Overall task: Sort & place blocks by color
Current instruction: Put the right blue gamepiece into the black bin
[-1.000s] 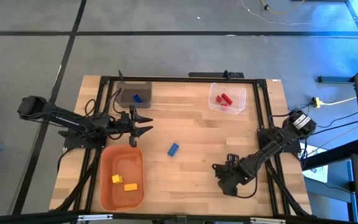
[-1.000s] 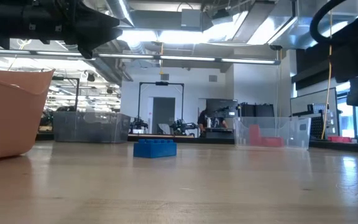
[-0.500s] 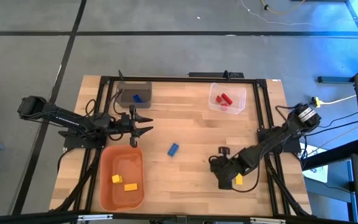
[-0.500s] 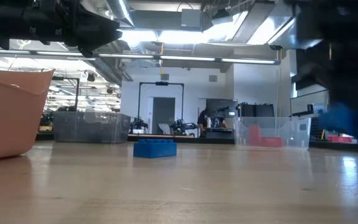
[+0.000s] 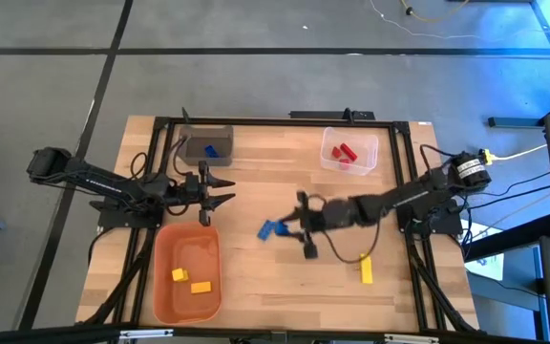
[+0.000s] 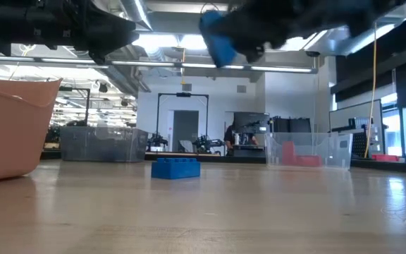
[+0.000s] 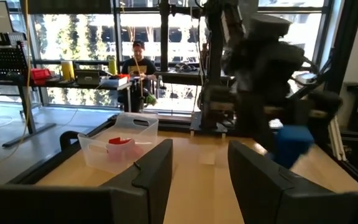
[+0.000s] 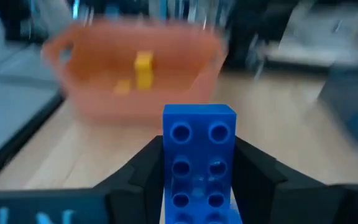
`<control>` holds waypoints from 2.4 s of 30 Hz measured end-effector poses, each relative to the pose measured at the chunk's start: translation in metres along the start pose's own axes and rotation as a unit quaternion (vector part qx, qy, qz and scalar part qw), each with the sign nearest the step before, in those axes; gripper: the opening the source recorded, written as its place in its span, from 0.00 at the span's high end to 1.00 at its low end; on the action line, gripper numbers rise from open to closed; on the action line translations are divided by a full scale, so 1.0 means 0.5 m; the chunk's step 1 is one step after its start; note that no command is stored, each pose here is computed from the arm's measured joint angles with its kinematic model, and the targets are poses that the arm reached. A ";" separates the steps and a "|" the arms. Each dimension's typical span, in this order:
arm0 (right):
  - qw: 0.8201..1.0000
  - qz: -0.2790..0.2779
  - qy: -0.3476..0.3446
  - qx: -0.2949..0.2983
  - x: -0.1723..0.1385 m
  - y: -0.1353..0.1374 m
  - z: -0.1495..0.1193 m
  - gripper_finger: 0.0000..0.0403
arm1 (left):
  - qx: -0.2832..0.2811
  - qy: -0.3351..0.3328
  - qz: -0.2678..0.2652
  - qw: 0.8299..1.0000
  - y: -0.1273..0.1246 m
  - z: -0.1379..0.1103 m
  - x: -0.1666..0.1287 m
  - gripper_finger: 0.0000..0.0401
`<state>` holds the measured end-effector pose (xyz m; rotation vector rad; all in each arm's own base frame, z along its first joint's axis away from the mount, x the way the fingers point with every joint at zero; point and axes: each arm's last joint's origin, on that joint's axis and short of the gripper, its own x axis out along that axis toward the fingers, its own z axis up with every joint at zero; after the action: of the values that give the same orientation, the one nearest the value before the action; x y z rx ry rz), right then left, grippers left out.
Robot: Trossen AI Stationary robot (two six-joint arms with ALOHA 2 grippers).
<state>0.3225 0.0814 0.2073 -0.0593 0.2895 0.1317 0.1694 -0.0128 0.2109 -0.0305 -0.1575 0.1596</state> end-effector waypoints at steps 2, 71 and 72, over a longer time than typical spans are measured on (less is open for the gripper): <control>0.999 -0.001 -0.040 0.008 0.002 -0.032 0.012 0.65 | -0.010 0.000 -0.003 1.000 0.000 0.000 0.000 0.63; 0.984 -0.043 -0.172 0.031 0.034 -0.110 0.017 0.52 | 0.011 0.073 -0.029 0.997 -0.067 -0.035 0.218 0.68; 0.984 -0.043 -0.168 0.027 0.032 -0.109 0.019 0.46 | 0.013 0.078 -0.027 0.997 -0.066 -0.036 0.217 0.68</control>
<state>0.3480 0.0300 0.2136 0.0040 -0.0471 0.0457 0.2835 -0.0284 0.2113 -0.0126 -0.0009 0.1042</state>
